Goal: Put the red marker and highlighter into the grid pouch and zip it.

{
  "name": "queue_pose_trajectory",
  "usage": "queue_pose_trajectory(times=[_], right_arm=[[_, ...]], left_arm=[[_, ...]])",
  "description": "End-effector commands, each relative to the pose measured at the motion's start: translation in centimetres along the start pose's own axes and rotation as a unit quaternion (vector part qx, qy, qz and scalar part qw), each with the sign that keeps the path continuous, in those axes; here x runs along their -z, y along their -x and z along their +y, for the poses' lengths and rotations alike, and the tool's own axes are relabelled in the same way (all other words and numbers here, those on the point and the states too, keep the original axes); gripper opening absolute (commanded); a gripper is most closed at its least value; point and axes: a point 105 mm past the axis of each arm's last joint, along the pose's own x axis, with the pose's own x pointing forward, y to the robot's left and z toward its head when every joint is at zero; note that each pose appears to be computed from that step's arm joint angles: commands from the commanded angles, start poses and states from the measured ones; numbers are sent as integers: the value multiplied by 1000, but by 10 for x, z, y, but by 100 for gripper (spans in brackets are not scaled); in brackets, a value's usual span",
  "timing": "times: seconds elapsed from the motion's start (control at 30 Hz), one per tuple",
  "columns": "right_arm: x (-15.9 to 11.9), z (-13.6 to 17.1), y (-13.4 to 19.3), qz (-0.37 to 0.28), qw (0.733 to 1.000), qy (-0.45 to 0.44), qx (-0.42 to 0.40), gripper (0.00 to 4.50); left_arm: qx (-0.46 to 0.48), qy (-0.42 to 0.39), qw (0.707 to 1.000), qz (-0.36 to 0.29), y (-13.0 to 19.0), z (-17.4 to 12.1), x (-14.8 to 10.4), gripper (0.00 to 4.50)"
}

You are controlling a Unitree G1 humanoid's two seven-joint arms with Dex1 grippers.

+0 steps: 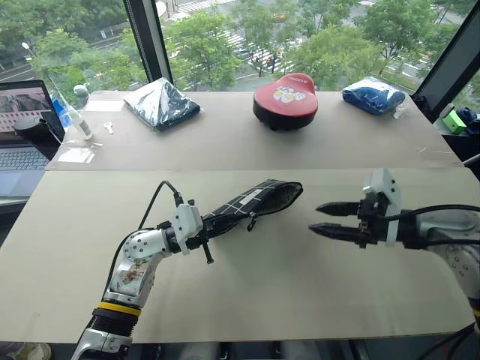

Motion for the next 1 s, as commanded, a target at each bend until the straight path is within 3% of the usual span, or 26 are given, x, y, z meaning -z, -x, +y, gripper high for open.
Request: queue_pose_trajectory(times=[0.03,0.13,0.3,0.7,0.8,1.0], right_arm=[[5,4,-29,1,1000,-4,21,298],[9,-7,-51,2,998,-17,57,298],[3,-4,-80,-11,998,-34,41,298],[-18,11,-103,-50,997,-65,-12,298],[-18,12,-104,-48,997,-56,-13,229],[-20,11,-100,-51,997,-53,-15,17]], left_arm=[[5,-13,1000,-17,-3,1,-11,0],[6,-14,1000,-17,-4,2,-11,0],[5,-16,1000,-19,-6,3,-12,0],[6,-18,1000,-22,-9,5,-13,0],[7,-19,1000,-22,-9,6,-13,0],[6,-21,1000,-22,-8,5,-13,0]])
